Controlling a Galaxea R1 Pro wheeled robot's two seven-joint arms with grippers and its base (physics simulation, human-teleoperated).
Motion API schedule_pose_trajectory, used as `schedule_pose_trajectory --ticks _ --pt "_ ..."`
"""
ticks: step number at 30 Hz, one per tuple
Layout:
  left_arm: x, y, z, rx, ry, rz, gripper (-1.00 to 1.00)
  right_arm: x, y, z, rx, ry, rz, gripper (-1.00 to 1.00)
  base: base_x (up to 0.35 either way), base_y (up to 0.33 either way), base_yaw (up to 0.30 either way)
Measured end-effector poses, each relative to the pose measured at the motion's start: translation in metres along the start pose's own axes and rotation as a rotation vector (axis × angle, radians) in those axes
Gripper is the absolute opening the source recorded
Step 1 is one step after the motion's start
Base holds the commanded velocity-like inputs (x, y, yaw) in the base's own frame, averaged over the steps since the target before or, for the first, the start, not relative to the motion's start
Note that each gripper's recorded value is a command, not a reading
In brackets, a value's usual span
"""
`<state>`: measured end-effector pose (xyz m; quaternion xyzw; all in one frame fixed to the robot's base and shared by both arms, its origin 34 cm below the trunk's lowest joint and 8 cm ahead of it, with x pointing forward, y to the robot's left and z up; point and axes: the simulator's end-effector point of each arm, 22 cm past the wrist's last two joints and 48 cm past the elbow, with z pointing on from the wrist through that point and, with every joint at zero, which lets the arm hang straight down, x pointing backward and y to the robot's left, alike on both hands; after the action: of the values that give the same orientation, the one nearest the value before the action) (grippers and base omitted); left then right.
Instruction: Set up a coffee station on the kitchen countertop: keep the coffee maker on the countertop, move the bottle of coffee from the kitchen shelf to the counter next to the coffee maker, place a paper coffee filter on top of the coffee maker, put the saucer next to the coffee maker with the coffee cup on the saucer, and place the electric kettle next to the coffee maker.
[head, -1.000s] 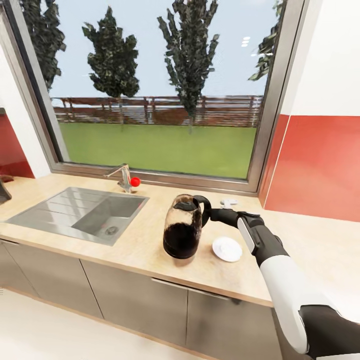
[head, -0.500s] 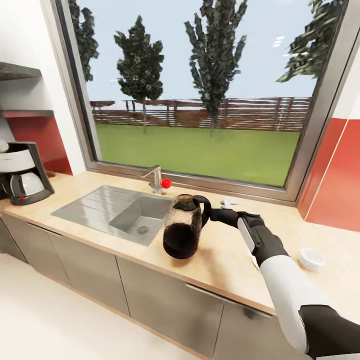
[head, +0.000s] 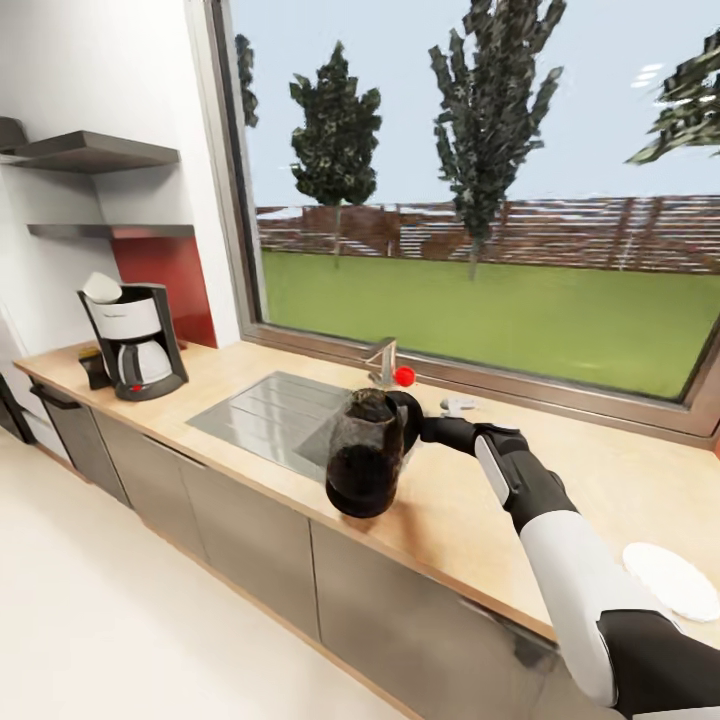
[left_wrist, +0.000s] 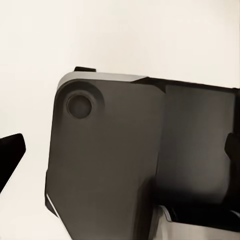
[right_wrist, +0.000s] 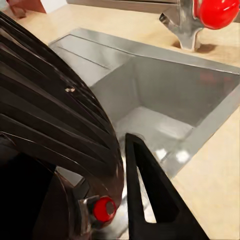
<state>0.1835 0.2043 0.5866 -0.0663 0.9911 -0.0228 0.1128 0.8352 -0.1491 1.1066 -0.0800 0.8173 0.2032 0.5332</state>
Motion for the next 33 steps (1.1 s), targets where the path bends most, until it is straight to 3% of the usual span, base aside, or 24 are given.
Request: schedule_pose_trajectory --ticks 9,33 --pt "-0.0024 -0.0004 0.0002 0.001 -0.006 0.000 1.00 -0.0035 0.0015 -0.0023 -0.001 -0.005 -0.003 -1.00 0.170 0.308 0.218" --pt "-0.0037 -0.0006 0.0004 0.002 -0.009 0.001 1.00 -0.0039 0.0007 -0.0028 0.001 -0.006 -0.004 -1.00 0.157 0.313 0.005"
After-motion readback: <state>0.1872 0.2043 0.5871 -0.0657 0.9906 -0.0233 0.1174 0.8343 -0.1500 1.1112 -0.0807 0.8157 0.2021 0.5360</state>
